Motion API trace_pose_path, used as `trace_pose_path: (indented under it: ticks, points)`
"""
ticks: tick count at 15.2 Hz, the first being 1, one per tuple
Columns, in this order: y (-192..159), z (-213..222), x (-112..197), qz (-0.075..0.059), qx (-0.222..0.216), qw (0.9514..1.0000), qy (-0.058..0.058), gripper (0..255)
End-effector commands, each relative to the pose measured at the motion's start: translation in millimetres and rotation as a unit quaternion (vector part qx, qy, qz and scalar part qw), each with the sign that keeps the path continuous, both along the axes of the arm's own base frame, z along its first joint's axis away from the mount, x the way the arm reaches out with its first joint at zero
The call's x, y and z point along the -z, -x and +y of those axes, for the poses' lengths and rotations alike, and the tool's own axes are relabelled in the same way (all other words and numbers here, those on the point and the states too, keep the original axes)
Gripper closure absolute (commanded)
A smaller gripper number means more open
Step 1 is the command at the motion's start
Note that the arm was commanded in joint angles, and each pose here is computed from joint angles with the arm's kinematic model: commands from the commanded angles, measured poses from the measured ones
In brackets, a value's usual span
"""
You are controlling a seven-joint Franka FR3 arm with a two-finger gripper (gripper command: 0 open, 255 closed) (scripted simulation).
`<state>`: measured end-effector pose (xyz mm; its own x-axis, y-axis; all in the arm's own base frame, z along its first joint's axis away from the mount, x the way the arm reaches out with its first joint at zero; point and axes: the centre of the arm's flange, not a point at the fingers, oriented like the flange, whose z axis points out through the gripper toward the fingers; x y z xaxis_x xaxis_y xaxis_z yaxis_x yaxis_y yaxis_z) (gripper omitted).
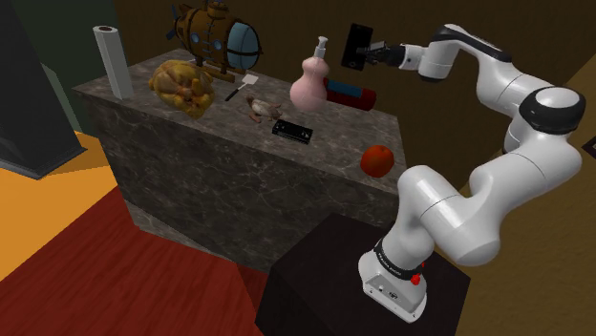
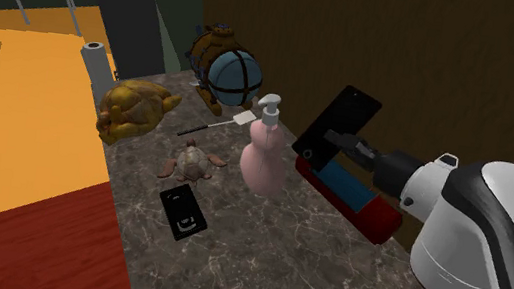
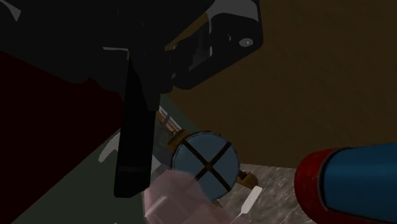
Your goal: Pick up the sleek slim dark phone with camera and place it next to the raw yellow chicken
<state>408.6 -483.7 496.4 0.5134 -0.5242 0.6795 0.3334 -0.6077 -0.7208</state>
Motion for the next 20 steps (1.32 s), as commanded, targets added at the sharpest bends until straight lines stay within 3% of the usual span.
trace_pose_path:
  ticks: [1,20]
  points:
    - [-5,22,-3,0.000,0.000,1.0000,0.000,255]
    - [-51,269,-3,0.000,0.000,1.0000,0.000,255]
